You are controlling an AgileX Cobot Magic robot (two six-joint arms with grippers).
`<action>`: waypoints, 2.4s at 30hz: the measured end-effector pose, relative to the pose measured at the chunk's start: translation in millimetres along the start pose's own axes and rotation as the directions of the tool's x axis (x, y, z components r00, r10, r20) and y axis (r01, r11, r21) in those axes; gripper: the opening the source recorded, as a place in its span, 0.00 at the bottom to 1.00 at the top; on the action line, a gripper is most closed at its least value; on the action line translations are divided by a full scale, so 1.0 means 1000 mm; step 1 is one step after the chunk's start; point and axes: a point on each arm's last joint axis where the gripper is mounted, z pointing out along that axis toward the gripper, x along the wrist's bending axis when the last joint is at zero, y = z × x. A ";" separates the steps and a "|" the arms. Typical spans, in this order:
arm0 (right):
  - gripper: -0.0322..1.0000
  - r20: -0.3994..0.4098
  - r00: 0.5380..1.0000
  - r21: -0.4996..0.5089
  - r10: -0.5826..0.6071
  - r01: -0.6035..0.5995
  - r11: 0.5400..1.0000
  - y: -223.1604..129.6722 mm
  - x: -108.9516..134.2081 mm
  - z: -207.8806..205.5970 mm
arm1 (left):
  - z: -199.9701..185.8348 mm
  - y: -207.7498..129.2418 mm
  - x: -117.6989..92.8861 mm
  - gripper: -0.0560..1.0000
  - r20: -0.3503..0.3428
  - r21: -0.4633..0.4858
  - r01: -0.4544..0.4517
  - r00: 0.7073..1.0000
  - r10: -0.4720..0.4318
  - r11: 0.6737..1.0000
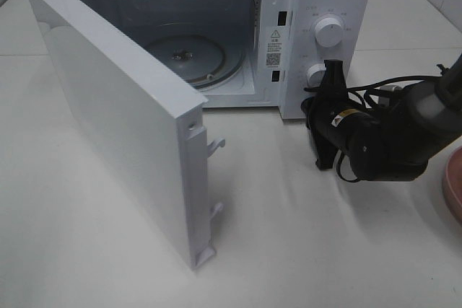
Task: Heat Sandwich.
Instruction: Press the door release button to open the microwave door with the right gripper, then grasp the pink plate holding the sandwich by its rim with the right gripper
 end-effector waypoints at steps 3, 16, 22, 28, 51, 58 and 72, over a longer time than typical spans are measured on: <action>0.05 0.002 1.000 0.000 -0.001 0.001 1.000 0.000 0.000 0.000 | 0.000 0.000 0.000 0.97 0.000 0.000 0.000 1.000 0.000 1.000; 0.05 0.067 0.998 0.015 -0.015 0.014 1.000 -0.002 0.004 0.000 | 0.000 0.000 0.000 0.97 0.000 0.000 0.000 1.000 0.000 1.000; 0.05 0.095 0.995 0.018 -0.023 0.021 1.000 -0.001 0.007 0.000 | 0.000 0.000 0.000 0.97 0.000 0.000 0.000 1.000 0.000 1.000; 0.05 0.091 0.995 0.023 -0.033 0.031 0.999 0.000 0.008 -0.003 | 0.000 0.000 0.000 0.97 0.000 0.000 0.000 1.000 0.000 1.000; 0.06 0.127 0.983 0.043 -0.134 0.130 0.991 0.016 0.009 -0.058 | 0.000 0.000 0.000 0.97 0.000 0.000 0.000 1.000 0.000 1.000; 0.08 0.228 0.923 0.125 -0.311 0.289 0.949 0.015 0.013 -0.078 | 0.000 0.000 0.000 0.97 0.000 0.000 0.000 1.000 0.000 1.000; 0.13 0.216 0.574 0.455 -0.790 0.656 0.602 0.011 0.026 -0.116 | 0.000 0.000 0.000 0.97 0.000 0.000 0.000 1.000 0.000 1.000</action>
